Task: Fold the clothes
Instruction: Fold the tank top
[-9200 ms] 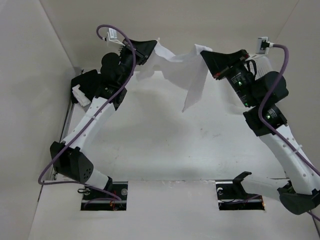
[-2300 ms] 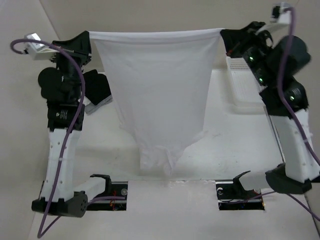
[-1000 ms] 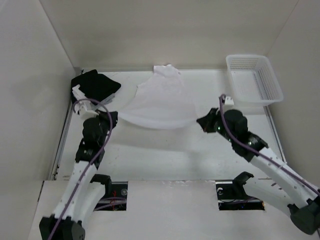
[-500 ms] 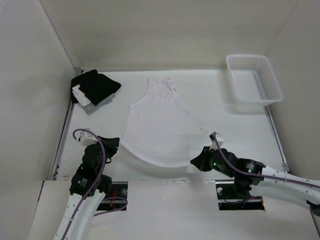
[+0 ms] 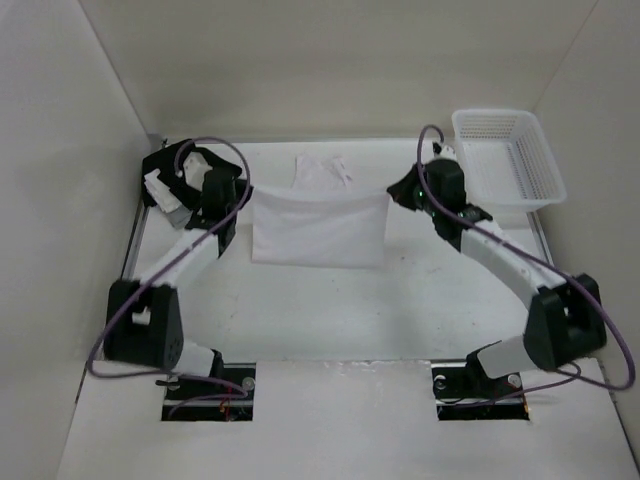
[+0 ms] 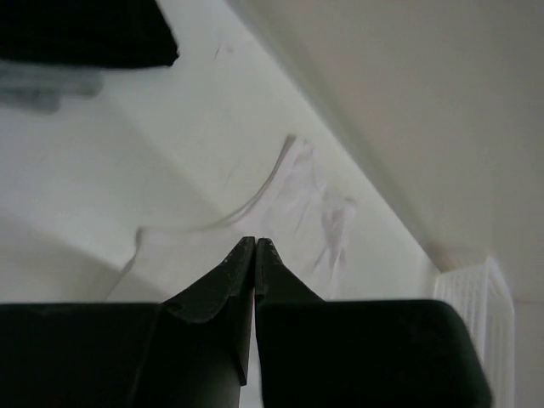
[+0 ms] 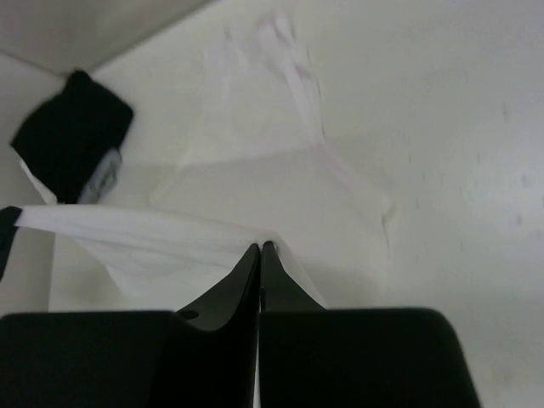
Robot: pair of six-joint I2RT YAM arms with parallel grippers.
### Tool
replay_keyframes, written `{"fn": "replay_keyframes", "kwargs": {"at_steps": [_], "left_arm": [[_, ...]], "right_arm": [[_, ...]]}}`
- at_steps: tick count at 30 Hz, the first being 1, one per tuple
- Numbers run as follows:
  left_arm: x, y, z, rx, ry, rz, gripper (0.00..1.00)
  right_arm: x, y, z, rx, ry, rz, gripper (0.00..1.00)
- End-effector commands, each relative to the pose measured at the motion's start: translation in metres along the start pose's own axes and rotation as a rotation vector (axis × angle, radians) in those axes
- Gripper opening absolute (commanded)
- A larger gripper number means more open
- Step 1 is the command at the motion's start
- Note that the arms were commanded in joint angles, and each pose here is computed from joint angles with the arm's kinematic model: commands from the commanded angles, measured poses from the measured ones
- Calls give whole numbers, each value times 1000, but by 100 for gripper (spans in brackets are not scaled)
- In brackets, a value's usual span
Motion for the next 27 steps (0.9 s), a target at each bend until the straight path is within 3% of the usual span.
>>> {"fn": "replay_keyframes", "kwargs": {"at_steps": [1, 5, 7, 9, 12, 14, 16, 20, 24, 27], "left_arm": [[-60, 33, 56, -138, -161, -46, 1], [-65, 37, 128, -122, -85, -24, 14], [-65, 40, 145, -110, -81, -17, 30], [-62, 42, 142, -95, -96, -3, 36], [-47, 41, 115, -107, -93, 7, 37], [-27, 29, 87, -97, -84, 3, 33], [-3, 1, 60, -63, -75, 9, 32], [54, -41, 21, 39, -5, 6, 32], [82, -62, 3, 150, -11, -10, 38], [87, -68, 4, 188, -51, -25, 44]], "right_arm": [[12, 61, 49, -114, 99, -38, 0], [-4, 90, 127, -87, 60, 16, 5], [-10, 91, 156, -64, 47, 36, 25], [-15, 82, 167, -32, 40, 53, 40], [-24, 64, 152, -25, 26, 55, 46], [-28, 42, 131, -20, 23, 61, 46], [-28, 16, 107, -22, 27, 78, 39], [-26, -40, 63, 18, 65, 68, 6], [-33, -80, 44, 70, 67, 77, 4], [-42, -96, 41, 88, 49, 83, 13]]}}
Point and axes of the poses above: each gripper's point midway between its finger pads, its own z axis out along the fingers, its own x axis along the line the jaws close on, y = z × x, the point moved 9 cm from there along -z, back along the fingers, and after that the axes turned 3 degrees about -z, right-handed, at the moved point
